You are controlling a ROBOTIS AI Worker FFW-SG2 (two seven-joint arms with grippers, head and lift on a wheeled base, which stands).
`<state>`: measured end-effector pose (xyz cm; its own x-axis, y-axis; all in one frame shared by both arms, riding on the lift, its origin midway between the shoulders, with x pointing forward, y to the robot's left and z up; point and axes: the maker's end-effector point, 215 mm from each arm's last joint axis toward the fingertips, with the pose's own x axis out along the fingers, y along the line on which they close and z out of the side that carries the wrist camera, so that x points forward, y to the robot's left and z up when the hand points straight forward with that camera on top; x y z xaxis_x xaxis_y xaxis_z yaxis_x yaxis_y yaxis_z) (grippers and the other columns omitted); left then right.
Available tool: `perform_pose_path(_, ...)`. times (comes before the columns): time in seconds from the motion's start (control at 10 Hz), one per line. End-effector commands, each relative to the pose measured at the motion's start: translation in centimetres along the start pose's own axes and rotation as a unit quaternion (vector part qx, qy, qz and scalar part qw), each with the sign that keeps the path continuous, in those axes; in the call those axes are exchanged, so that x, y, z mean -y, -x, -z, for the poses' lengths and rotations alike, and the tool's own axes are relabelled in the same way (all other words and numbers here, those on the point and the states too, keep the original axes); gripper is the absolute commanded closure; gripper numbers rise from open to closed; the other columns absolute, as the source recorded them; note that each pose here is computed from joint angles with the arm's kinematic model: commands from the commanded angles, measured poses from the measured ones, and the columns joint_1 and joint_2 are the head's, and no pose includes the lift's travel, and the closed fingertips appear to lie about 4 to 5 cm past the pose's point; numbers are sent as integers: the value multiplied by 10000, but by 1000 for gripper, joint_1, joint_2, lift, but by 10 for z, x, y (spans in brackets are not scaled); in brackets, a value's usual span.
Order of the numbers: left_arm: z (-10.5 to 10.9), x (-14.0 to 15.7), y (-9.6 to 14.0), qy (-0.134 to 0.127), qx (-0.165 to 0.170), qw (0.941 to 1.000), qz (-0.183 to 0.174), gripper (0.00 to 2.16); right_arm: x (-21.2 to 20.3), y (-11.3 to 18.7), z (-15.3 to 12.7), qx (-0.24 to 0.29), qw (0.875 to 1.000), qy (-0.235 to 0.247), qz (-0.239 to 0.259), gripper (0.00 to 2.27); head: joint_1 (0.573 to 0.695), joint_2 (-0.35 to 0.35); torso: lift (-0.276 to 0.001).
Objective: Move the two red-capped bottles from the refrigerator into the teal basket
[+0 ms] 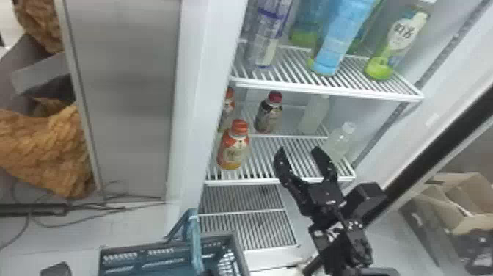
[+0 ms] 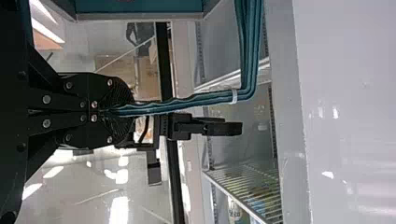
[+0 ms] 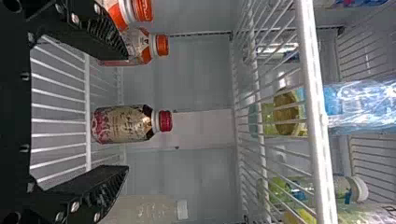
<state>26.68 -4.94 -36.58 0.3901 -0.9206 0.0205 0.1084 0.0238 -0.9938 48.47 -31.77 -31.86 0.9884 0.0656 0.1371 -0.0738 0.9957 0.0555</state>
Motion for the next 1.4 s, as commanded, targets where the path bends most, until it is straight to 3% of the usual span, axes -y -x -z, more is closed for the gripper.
perform_pose_path(0.0, 0, 0, -1, 8, -11, 10000, 5, 1139, -2, -10, 3, -7, 10000, -13, -30, 93, 695, -350, -228)
perform_pose_path(0.7, 1, 2, -4, 23, -61, 10000, 56, 1138, 7, -66, 36, -439, 9990, 38, -24, 81, 695, -350, -228)
perform_pose_path(1.3, 0, 3, -4, 34, -57, 10000, 73, 1138, 17, -103, 38, -638, 9978, 185, 21, 79, 695, -350, -228)
